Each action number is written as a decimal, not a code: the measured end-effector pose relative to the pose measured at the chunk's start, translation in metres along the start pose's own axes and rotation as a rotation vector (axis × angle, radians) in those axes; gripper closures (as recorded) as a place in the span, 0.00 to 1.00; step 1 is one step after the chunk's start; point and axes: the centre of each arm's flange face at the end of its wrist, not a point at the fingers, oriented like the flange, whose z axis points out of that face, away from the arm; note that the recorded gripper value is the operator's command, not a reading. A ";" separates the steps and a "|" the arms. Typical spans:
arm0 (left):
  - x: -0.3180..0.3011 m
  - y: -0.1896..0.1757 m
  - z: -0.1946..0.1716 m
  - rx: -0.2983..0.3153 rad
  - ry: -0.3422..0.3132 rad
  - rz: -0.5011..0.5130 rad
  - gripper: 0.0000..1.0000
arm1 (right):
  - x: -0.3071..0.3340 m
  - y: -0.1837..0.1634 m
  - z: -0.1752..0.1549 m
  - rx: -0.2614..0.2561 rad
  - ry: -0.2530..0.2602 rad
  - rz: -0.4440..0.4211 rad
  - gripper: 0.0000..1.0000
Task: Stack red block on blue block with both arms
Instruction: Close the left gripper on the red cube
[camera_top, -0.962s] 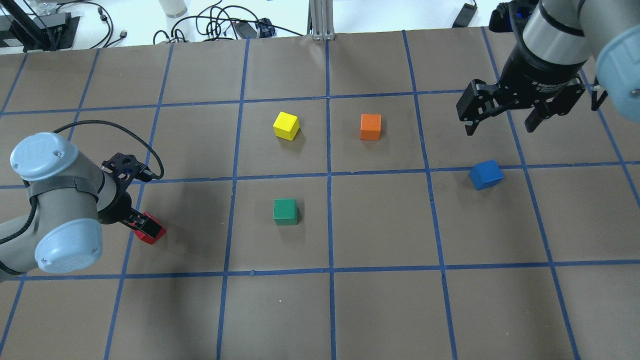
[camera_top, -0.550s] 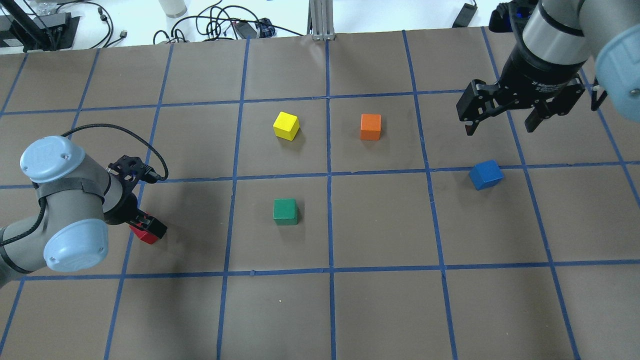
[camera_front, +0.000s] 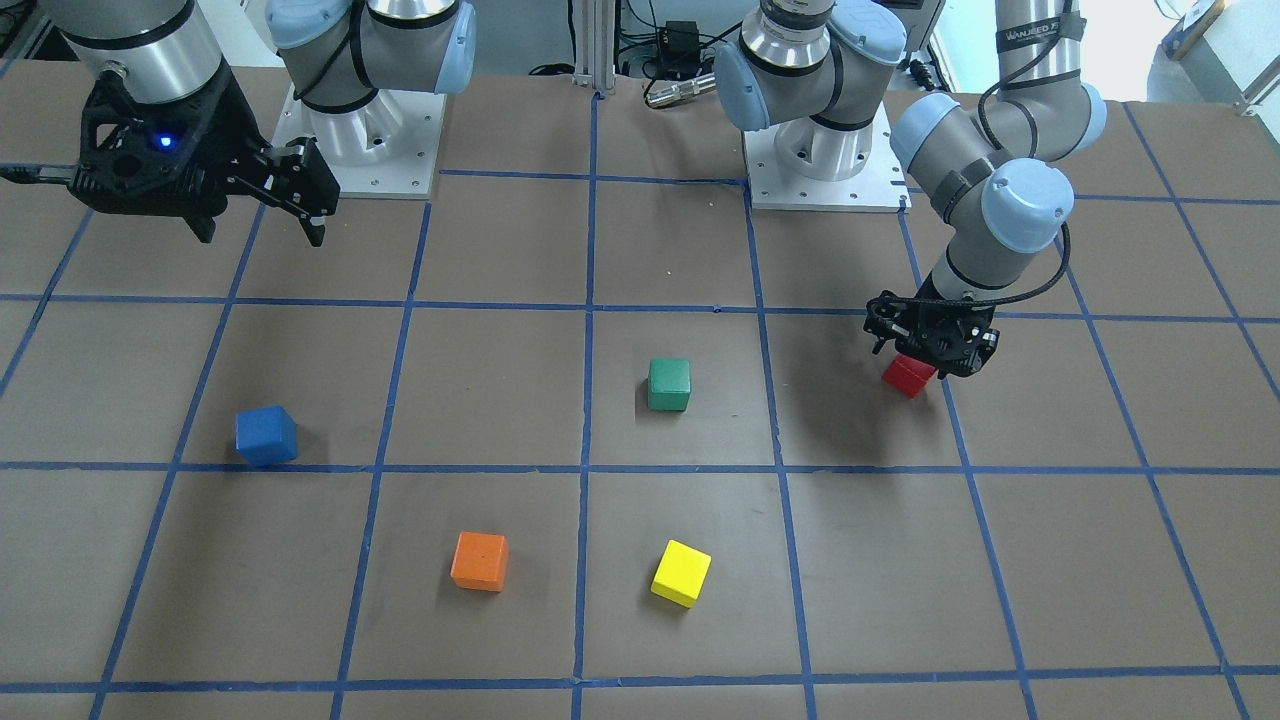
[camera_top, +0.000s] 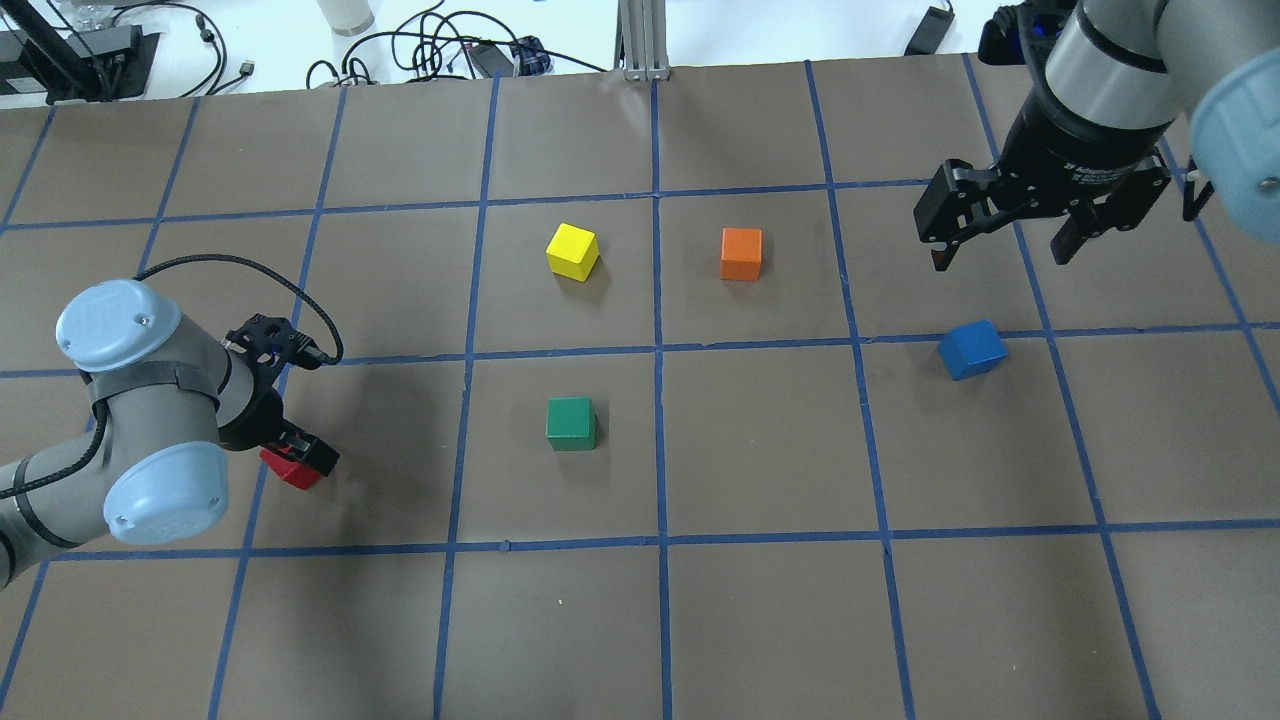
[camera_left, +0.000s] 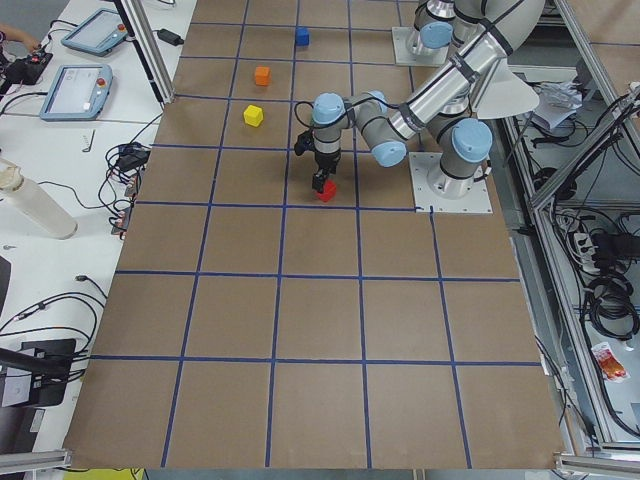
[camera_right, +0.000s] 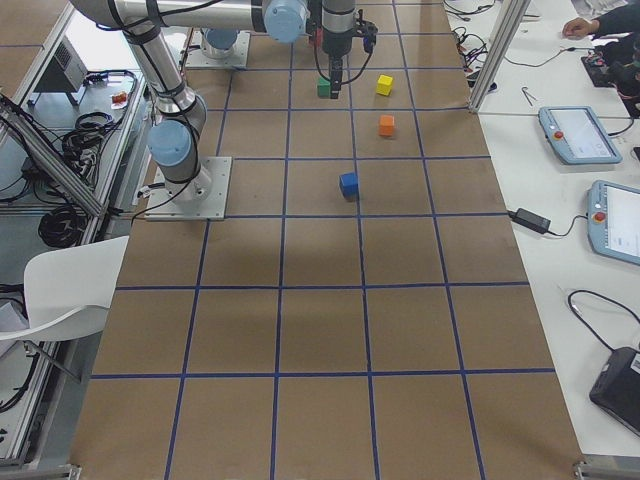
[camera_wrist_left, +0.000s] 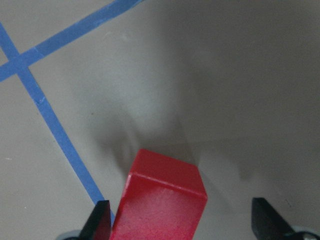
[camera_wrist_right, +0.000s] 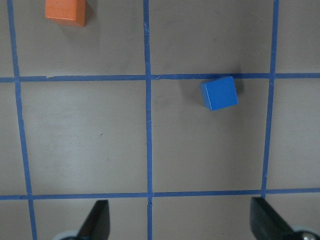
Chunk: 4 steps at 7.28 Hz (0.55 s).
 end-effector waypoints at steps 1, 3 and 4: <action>0.000 0.001 0.001 0.002 -0.004 0.007 1.00 | 0.000 0.000 0.000 0.001 0.001 0.000 0.00; 0.001 0.000 -0.002 0.018 -0.023 0.028 1.00 | 0.000 0.000 0.000 0.001 0.003 0.000 0.00; 0.001 -0.003 -0.009 0.032 -0.034 0.017 1.00 | 0.000 0.000 0.000 0.000 0.004 0.000 0.00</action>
